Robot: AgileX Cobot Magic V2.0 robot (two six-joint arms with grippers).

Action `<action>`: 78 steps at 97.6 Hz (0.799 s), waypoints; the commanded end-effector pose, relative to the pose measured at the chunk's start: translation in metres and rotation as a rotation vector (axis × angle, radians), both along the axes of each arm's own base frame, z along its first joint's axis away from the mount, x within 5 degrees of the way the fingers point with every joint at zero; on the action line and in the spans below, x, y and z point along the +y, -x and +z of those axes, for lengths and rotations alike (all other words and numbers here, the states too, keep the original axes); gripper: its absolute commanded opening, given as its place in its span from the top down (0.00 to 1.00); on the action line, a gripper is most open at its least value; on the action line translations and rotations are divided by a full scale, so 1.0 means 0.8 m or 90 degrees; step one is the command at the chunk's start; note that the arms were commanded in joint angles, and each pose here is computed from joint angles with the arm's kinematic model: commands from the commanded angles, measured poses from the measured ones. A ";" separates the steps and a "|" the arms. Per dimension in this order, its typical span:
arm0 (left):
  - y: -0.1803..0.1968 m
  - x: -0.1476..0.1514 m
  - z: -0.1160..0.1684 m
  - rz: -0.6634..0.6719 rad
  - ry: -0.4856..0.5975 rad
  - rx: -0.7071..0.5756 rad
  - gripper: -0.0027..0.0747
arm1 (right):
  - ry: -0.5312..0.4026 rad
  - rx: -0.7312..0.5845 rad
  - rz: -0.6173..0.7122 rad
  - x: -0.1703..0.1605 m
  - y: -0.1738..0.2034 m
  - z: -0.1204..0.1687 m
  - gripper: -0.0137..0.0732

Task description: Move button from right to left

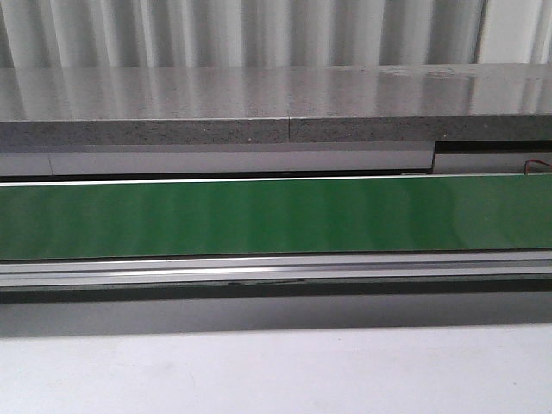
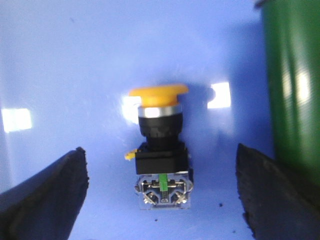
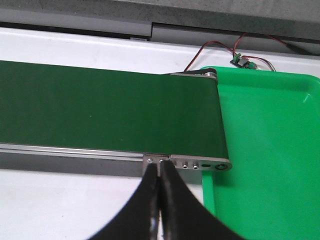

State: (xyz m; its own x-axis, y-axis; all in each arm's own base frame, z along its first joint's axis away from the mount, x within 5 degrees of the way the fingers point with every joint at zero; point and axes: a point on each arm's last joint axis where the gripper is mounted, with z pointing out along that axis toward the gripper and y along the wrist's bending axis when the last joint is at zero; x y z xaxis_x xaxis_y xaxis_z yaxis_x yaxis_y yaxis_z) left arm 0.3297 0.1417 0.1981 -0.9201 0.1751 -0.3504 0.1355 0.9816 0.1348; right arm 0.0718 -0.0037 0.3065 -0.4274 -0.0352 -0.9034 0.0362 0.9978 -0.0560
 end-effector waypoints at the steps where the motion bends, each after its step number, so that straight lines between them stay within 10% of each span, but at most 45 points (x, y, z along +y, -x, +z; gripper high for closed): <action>1: 0.000 -0.003 0.055 0.028 -0.012 -0.105 0.22 | 0.008 -0.054 -0.007 -0.001 -0.002 0.016 0.92; 78: 0.114 -0.135 0.222 -0.050 0.039 -0.452 0.22 | 0.008 -0.054 -0.007 -0.001 -0.002 0.016 0.92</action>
State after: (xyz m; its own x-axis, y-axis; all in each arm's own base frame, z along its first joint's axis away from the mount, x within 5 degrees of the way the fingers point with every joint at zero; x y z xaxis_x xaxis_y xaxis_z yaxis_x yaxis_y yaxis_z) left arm 0.2561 0.0454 0.3487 -0.5943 0.2068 -0.7772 0.1439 0.9781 0.1502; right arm 0.0718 -0.0037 0.3065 -0.4274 -0.0352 -0.9034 0.0362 0.9978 -0.0560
